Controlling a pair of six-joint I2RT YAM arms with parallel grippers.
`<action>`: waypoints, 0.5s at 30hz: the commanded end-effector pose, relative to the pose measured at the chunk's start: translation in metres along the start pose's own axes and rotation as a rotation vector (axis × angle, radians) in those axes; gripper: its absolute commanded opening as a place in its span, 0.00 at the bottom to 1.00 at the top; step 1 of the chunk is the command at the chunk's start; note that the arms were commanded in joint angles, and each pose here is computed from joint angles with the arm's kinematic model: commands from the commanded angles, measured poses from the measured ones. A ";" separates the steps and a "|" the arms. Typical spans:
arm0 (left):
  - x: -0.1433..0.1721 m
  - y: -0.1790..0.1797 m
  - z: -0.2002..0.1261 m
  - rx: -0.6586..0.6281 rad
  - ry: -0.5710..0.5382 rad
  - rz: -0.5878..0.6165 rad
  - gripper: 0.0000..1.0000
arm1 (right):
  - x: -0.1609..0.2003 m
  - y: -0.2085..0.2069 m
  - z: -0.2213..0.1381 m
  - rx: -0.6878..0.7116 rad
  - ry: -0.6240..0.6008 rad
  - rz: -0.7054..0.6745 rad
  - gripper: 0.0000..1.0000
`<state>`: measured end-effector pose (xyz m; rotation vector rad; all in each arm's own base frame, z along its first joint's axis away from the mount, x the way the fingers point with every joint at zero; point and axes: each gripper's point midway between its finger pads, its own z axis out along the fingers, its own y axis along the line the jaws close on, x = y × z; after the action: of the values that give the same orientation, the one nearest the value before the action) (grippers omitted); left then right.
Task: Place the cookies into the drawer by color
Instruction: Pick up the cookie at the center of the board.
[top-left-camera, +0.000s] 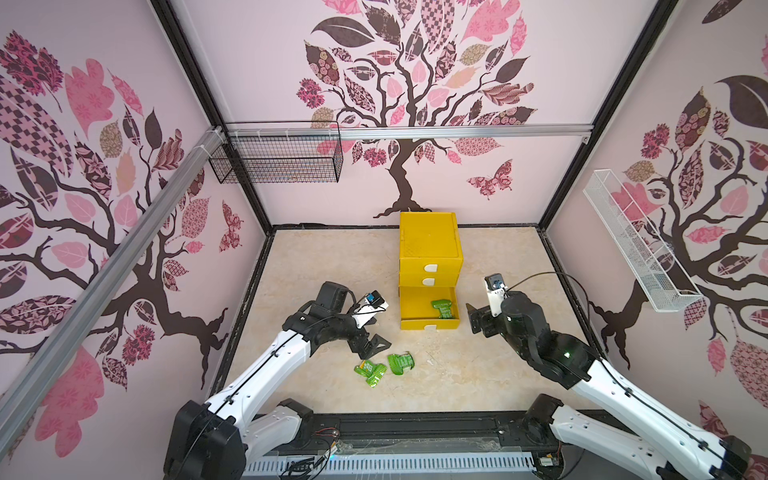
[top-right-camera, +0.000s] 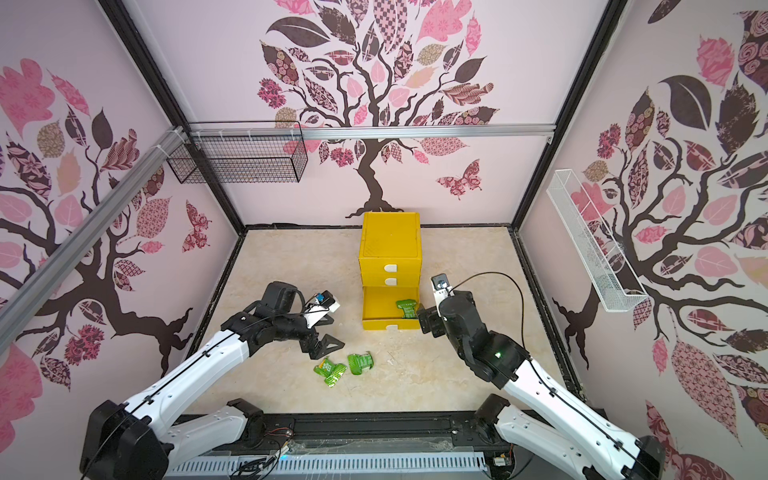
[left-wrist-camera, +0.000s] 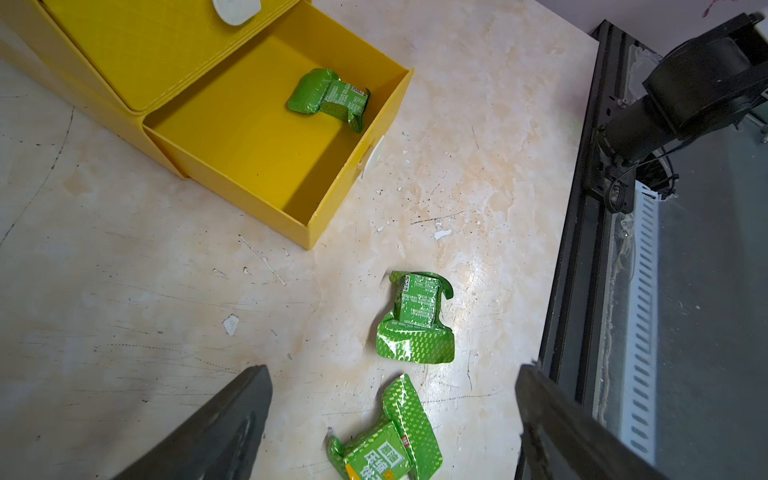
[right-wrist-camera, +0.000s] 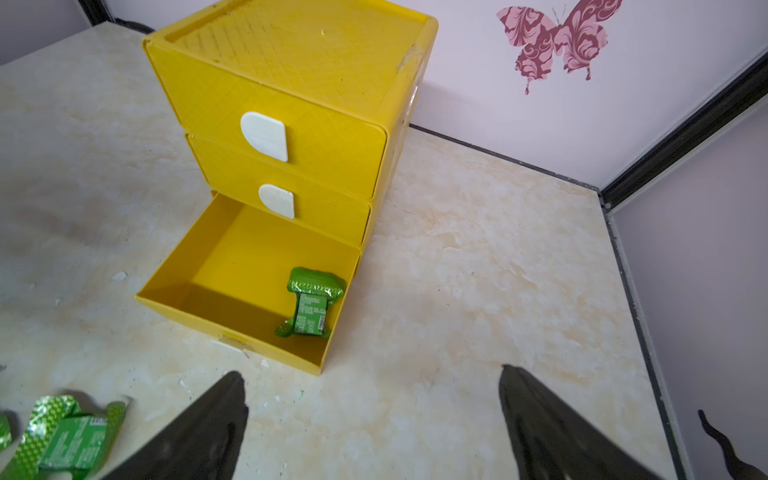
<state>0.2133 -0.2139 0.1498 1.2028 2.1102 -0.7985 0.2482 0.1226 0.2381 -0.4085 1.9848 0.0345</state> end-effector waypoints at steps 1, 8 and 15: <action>-0.007 -0.006 0.008 0.021 0.006 0.044 0.97 | 0.015 0.003 -0.008 -0.044 -0.013 -0.077 0.99; 0.009 -0.006 0.030 0.028 0.065 0.014 0.97 | 0.036 0.024 -0.017 -0.195 -0.040 -0.074 0.99; 0.018 -0.008 0.047 0.011 0.128 0.058 0.97 | 0.062 0.046 -0.021 -0.329 0.032 -0.111 0.99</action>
<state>0.2036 -0.2399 0.1144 1.3401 2.1624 -0.7652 0.2042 0.1376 0.1935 -0.6590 1.9685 0.2251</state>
